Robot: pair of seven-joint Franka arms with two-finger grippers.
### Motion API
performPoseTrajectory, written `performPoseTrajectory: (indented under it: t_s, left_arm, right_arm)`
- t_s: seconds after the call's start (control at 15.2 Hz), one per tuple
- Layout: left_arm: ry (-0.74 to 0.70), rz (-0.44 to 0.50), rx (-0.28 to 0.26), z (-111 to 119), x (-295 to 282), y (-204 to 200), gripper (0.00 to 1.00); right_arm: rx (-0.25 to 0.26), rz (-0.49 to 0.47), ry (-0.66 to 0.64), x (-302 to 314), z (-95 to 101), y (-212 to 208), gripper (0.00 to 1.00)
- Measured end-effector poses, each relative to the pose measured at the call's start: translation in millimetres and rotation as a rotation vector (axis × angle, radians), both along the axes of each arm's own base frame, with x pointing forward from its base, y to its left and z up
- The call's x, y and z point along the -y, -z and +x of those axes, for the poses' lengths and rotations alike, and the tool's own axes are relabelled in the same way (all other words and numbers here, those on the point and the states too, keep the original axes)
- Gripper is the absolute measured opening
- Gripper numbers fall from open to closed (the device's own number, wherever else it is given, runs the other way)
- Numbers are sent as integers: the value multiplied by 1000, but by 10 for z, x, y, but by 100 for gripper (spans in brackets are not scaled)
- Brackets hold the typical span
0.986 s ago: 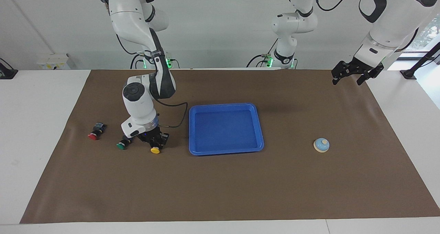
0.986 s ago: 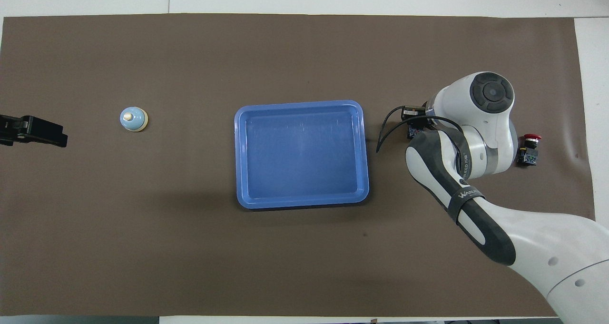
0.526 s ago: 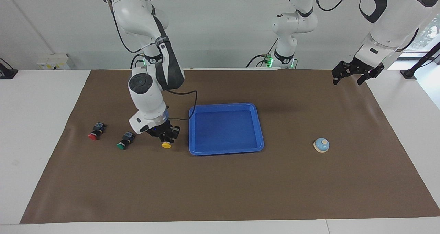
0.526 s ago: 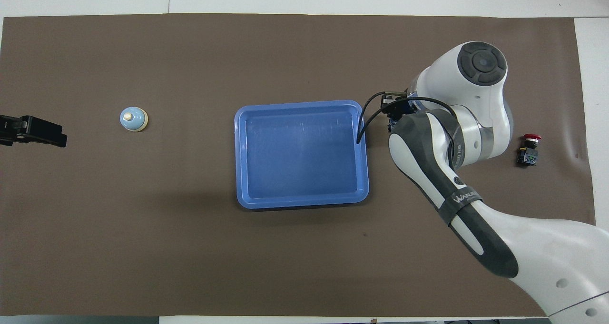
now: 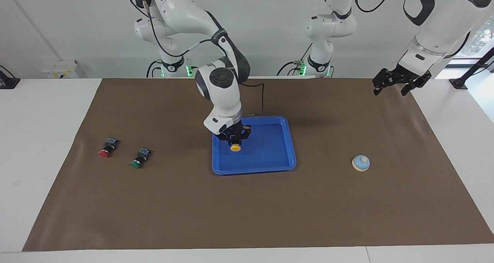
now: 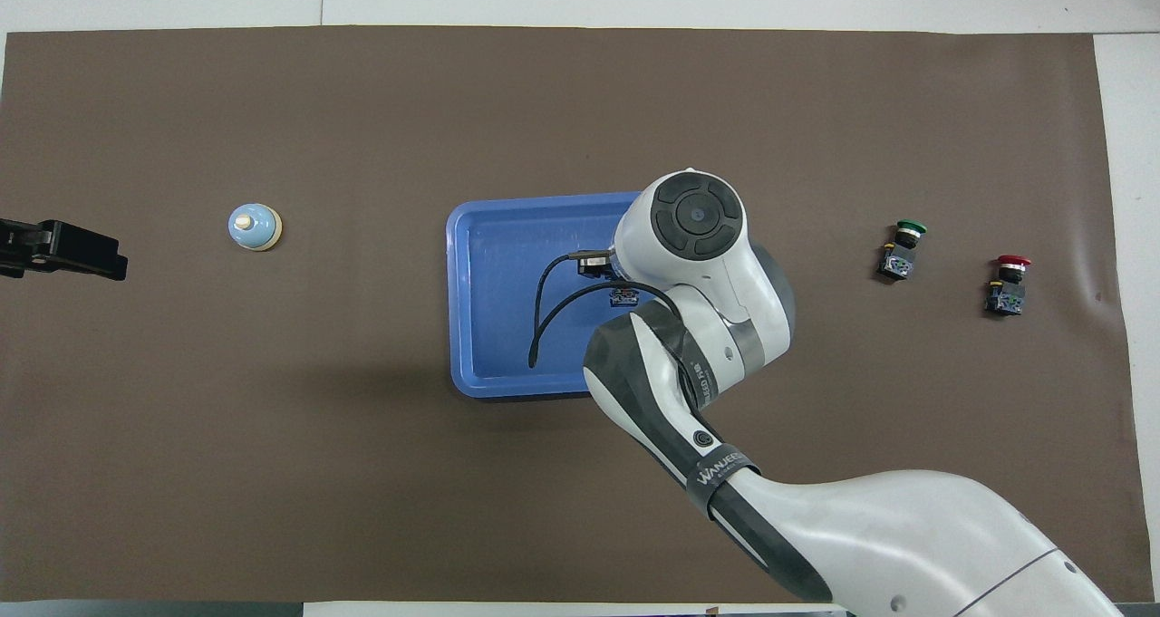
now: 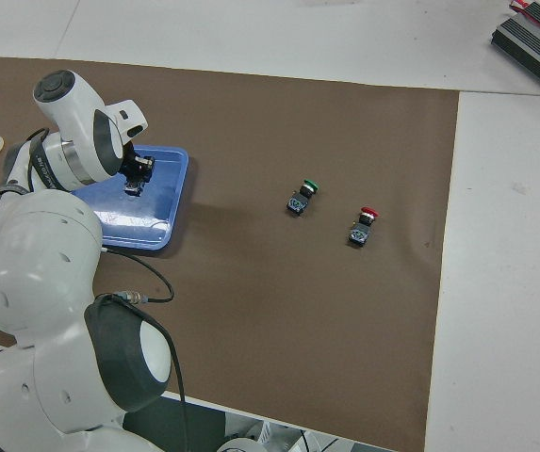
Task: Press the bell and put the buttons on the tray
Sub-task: 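Carry the yellow button into the blue tray with the right gripper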
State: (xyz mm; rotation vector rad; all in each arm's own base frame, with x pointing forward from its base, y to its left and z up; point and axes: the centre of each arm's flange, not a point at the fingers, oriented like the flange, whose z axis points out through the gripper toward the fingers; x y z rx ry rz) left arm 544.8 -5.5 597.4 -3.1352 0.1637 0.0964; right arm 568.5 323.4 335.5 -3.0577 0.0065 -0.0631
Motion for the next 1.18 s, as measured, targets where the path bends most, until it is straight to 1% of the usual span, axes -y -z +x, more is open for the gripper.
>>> performPoseTrajectory:
  t_s: [0.26, 0.59, 0.66, 0.72, 0.99, 1.05, 1.18]
  left_arm:
    - [0, 0, 0, 0, 0, 0, 100]
    - [0, 0, 0, 0, 0, 0, 100]
    - [0, 0, 0, 0, 0, 0, 100]
    - [0, 0, 0, 0, 0, 0, 100]
    - [0, 0, 0, 0, 0, 0, 100]
    - [0, 0, 0, 0, 0, 0, 100]
    - [0, 0, 0, 0, 0, 0, 100]
  right_arm:
    - [-2, -6, 15, 102, 2, 244, 41]
    - [-3, -6, 34, 126, -3, 312, 41]
    - [-5, -6, 40, 127, -8, 320, 46]
    - [-7, -7, 43, 129, -12, 326, 55]
    - [-9, -4, 98, 136, 7, 285, 95]
    - [-17, -8, 110, 160, 34, 227, 100]
    - [-39, -25, 145, 324, 155, -32, 100]
